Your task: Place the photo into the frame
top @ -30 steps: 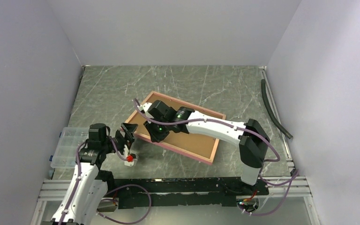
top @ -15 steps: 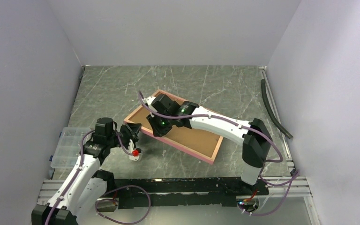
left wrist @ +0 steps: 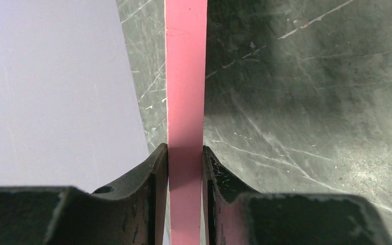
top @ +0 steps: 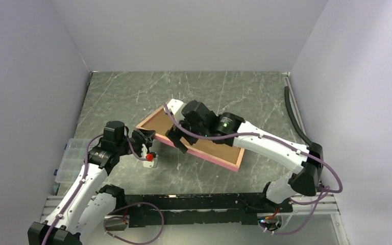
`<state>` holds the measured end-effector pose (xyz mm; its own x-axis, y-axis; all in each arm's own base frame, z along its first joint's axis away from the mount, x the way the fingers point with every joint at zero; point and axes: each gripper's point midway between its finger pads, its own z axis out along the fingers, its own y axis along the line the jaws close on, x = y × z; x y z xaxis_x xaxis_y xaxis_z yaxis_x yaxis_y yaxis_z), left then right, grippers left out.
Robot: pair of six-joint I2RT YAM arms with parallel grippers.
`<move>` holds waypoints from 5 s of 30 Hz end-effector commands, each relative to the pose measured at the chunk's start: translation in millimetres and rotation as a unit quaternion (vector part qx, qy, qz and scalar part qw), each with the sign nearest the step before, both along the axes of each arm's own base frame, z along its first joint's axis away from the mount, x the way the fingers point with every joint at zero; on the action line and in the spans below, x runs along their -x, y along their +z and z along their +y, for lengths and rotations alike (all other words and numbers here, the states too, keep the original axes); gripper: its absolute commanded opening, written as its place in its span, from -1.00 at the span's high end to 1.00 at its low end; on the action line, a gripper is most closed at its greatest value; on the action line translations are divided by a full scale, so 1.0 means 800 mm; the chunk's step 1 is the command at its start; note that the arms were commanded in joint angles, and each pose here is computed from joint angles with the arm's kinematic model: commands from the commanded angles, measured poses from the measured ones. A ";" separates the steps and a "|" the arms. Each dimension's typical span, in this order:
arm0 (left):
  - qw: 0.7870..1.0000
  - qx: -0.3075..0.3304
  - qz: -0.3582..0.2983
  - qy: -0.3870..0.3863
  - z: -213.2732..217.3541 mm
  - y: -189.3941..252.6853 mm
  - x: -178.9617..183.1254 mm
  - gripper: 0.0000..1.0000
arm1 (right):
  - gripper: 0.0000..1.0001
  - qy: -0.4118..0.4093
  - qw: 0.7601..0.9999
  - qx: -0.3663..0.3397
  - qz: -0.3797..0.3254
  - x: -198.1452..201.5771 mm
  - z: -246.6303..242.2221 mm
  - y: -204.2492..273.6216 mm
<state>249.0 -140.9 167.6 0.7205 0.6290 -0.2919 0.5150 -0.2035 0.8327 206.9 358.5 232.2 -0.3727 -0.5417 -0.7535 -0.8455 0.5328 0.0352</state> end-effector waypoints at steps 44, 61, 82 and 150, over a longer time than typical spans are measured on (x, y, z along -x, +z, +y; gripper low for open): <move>0.962 0.207 0.033 0.173 0.020 0.177 -0.024 -0.88 | 0.69 -0.023 0.979 0.062 -0.194 0.002 -0.013 0.076; 0.837 0.367 0.257 0.315 0.056 0.234 -0.046 -0.88 | 0.76 -0.177 0.973 -0.136 0.055 -0.163 -0.079 0.136; 0.713 0.369 0.392 0.449 0.110 0.144 -0.082 -0.88 | 0.80 -0.315 0.858 -0.361 0.184 -0.176 -0.239 0.007; 0.563 0.441 0.392 0.579 0.188 -0.034 -0.141 -0.88 | -1.00 -0.586 0.782 -0.204 -0.056 -0.204 -0.391 -0.091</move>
<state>331.2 -12.6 142.3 -0.6549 -0.0066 -0.7557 0.2819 0.9256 -0.2524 371.1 98.5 131.2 -0.4688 0.5156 -0.7172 0.0569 0.8279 0.5580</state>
